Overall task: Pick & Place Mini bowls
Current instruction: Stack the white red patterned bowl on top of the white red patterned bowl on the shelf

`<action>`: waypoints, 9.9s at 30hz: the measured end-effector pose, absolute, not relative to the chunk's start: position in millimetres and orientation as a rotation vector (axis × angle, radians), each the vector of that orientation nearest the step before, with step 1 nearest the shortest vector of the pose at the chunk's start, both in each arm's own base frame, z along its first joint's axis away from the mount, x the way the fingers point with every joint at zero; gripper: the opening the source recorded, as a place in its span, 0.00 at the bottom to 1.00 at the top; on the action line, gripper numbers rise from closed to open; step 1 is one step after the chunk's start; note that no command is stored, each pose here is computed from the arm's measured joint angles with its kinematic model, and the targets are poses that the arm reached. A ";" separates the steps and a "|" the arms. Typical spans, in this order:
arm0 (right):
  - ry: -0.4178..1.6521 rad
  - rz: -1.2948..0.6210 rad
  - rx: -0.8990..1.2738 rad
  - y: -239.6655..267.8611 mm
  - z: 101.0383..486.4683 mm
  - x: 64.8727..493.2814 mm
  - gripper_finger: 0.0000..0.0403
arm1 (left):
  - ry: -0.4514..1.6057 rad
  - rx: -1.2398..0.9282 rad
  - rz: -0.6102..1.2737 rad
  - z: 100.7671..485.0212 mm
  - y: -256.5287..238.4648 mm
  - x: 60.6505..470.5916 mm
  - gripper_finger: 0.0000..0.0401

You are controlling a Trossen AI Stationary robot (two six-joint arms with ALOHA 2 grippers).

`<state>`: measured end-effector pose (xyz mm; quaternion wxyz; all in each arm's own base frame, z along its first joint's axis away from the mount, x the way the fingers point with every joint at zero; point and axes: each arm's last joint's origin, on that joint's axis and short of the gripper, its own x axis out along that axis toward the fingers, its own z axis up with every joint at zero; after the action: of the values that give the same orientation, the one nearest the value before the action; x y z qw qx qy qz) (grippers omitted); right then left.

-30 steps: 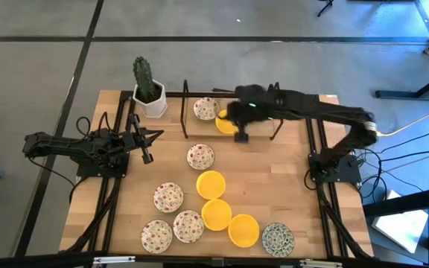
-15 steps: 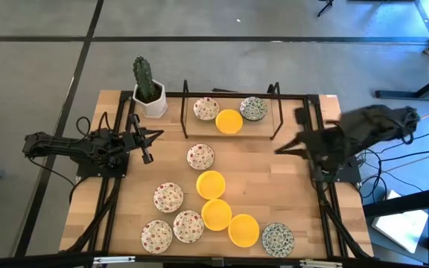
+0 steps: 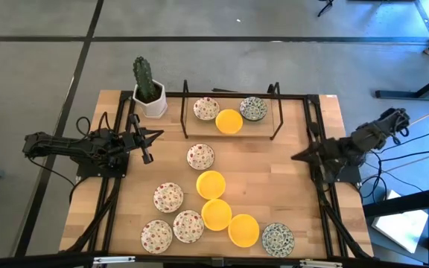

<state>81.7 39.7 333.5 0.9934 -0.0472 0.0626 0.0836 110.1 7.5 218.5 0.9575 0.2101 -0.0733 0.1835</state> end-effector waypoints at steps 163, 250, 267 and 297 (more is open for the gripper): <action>-0.143 -0.050 -0.105 18.4 202.5 86.9 0.04 | 1.460 -0.081 0.179 167.5 -95.8 232.0 0.17; -0.108 -0.062 -0.172 18.2 199.2 87.4 0.04 | 1.287 -0.107 0.341 289.7 259.7 346.0 0.02; -0.108 -0.061 -0.172 18.2 199.2 87.4 0.04 | 1.357 -0.132 0.302 255.9 272.0 353.7 0.02; -0.108 -0.061 -0.169 18.2 199.2 87.4 0.04 | 1.399 0.002 0.366 270.2 252.2 359.9 0.35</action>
<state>87.4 18.2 199.2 0.9945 -0.0845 -0.0540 -0.0306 359.9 252.2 270.2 0.7497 0.0008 0.6402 0.1676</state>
